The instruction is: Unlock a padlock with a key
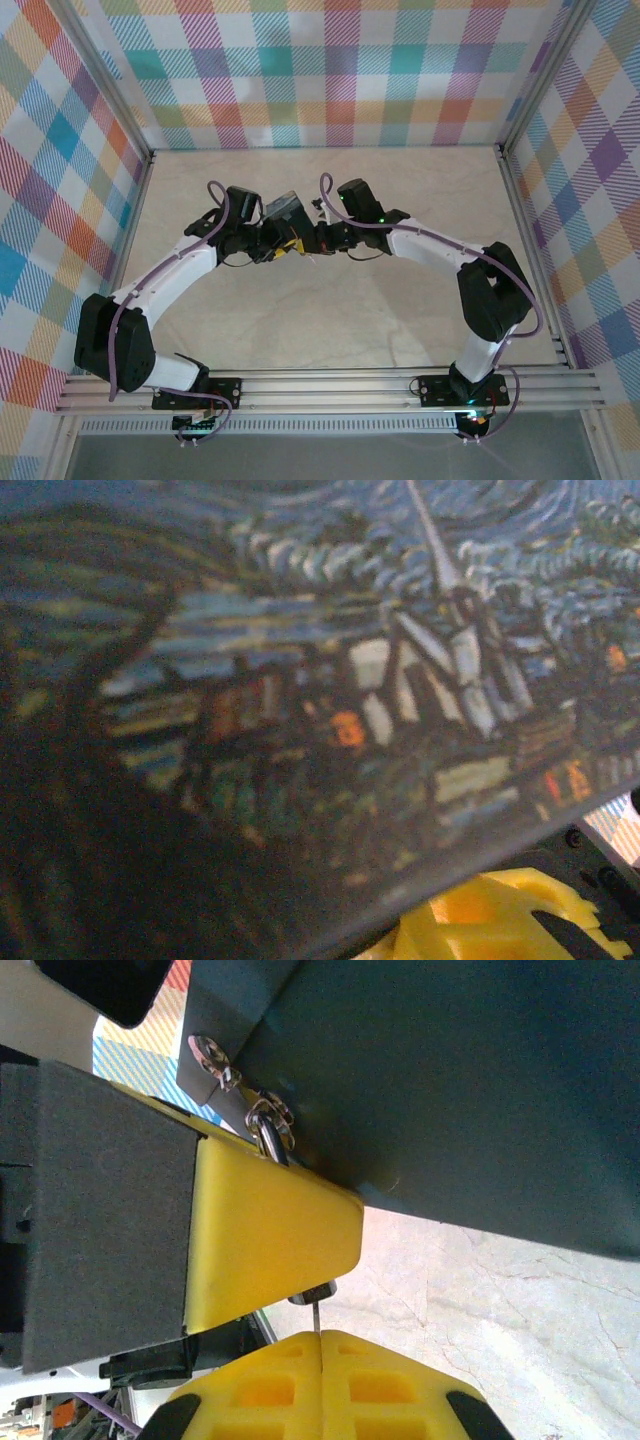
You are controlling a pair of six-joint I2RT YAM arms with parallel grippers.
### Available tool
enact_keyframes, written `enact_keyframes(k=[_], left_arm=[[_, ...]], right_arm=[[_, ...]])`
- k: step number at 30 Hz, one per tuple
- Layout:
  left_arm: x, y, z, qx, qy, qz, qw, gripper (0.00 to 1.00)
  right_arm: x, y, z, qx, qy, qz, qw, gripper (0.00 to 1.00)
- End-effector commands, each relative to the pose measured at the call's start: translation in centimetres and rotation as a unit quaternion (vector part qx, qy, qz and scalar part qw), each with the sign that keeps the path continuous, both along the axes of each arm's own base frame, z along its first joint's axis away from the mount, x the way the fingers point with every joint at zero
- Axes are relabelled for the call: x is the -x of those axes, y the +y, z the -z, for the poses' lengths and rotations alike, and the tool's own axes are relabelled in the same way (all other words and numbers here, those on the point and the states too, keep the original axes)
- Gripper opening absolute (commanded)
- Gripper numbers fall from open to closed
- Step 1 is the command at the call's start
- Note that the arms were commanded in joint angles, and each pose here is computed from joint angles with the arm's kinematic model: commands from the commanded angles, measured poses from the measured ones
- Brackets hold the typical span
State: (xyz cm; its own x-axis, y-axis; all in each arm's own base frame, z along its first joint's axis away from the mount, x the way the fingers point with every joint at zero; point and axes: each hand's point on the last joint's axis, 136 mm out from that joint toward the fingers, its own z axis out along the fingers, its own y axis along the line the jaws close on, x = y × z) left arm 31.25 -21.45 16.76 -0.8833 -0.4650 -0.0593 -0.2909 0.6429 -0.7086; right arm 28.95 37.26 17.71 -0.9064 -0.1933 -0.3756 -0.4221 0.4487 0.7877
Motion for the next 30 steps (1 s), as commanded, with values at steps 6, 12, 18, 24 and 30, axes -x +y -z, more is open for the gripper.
enact_keyframes(k=[6,12,18,24,30], left_arm=[[2.7,-2.1,-1.9,0.108,0.04,0.04,0.992,0.12],[1.7,-0.6,-1.3,0.109,0.049,-0.016,0.993,0.12],[0.7,0.1,0.8,0.111,0.066,-0.067,0.989,0.12],[-0.1,0.6,0.9,0.116,0.07,-0.11,0.985,0.12],[-0.3,3.2,1.9,0.003,0.066,-0.118,0.991,0.19]], right_arm=[[-3.8,0.4,-1.6,-0.043,-0.077,0.058,0.994,0.04],[-2.7,0.6,-0.3,-0.04,-0.068,0.065,0.995,0.02],[-1.9,-0.8,1.2,-0.029,-0.059,0.089,0.994,0.02],[-2.0,-0.2,0.9,-0.058,-0.043,0.098,0.993,0.01],[-1.5,-1.6,1.5,-0.038,-0.038,0.112,0.992,0.0]])
